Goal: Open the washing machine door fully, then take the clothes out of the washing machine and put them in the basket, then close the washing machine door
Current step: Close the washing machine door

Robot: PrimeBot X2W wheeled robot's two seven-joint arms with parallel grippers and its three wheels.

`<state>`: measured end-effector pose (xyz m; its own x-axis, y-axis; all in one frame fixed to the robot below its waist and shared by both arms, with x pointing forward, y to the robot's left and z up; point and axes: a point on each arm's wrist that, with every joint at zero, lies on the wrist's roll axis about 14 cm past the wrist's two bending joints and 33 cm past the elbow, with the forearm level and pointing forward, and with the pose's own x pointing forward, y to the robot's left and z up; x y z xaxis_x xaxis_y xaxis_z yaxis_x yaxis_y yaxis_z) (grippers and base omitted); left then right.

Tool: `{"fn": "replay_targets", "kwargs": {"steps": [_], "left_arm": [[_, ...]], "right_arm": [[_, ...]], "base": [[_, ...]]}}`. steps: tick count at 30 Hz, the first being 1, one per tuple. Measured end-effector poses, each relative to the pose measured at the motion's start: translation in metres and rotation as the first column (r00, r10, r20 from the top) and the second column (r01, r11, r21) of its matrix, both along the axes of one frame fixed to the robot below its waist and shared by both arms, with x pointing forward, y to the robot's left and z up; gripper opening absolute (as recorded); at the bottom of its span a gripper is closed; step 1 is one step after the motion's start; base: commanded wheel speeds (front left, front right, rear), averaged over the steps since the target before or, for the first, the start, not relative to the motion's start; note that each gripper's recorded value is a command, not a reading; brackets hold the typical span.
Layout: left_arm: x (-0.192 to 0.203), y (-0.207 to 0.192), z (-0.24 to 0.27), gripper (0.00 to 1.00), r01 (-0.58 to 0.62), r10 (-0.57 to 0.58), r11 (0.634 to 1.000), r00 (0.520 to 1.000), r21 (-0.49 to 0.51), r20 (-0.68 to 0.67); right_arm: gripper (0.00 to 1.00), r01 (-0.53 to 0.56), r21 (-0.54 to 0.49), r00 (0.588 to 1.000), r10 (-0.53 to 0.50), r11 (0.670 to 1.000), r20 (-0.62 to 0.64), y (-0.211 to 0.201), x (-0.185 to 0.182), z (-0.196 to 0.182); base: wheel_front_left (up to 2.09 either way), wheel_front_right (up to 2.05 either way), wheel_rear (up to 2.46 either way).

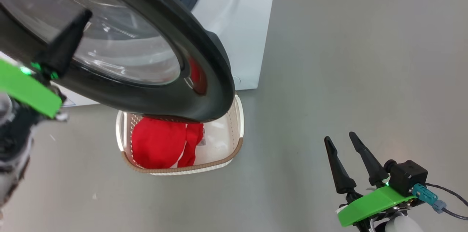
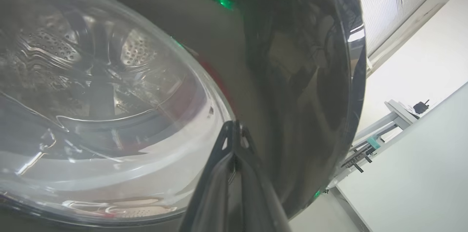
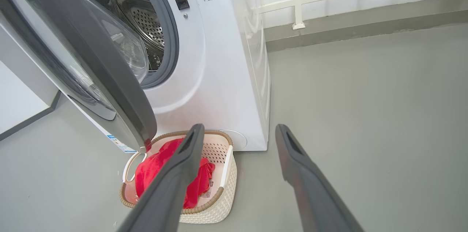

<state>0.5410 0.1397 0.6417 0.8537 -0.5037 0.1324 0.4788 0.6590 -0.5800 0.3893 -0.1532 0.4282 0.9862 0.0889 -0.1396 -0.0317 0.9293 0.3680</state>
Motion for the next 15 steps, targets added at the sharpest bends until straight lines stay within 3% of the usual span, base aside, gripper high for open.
{"fn": "replay_targets", "kwargs": {"steps": [4, 5, 8, 15], "left_arm": [[-0.02, 0.012, -0.022, 0.0, -0.041, 0.041, 0.999, 0.998, -0.011, -0.037], [-0.023, 0.016, -0.026, 0.03, -0.054, 0.054, 0.998, 0.998, -0.013, -0.042], [-0.036, 0.025, -0.039, 0.25, -0.089, 0.087, 0.996, 0.994, -0.017, -0.062], [-0.066, 0.049, -0.071, 0.45, -0.188, 0.183, 0.982, 0.977, -0.037, -0.112]], "right_arm": [[1.0, -0.01, -0.004, 1.0, 0.01, 1.0, 0.016, 0.003, 0.0, 0.005], [1.0, -0.015, -0.009, 1.0, 0.015, 1.0, 0.019, 0.004, 0.0, 0.006], [1.0, -0.034, -0.026, 0.999, 0.034, 0.999, 0.022, 0.009, -0.002, 0.007], [1.0, -0.06, -0.033, 0.998, 0.061, 0.998, 0.018, 0.017, -0.007, 0.006]], "base": [[0.0, 0.0, 0.0], [0.0, 0.0, 0.0], [0.0, 0.0, 0.0], [0.0, 0.0, 0.0]]}}
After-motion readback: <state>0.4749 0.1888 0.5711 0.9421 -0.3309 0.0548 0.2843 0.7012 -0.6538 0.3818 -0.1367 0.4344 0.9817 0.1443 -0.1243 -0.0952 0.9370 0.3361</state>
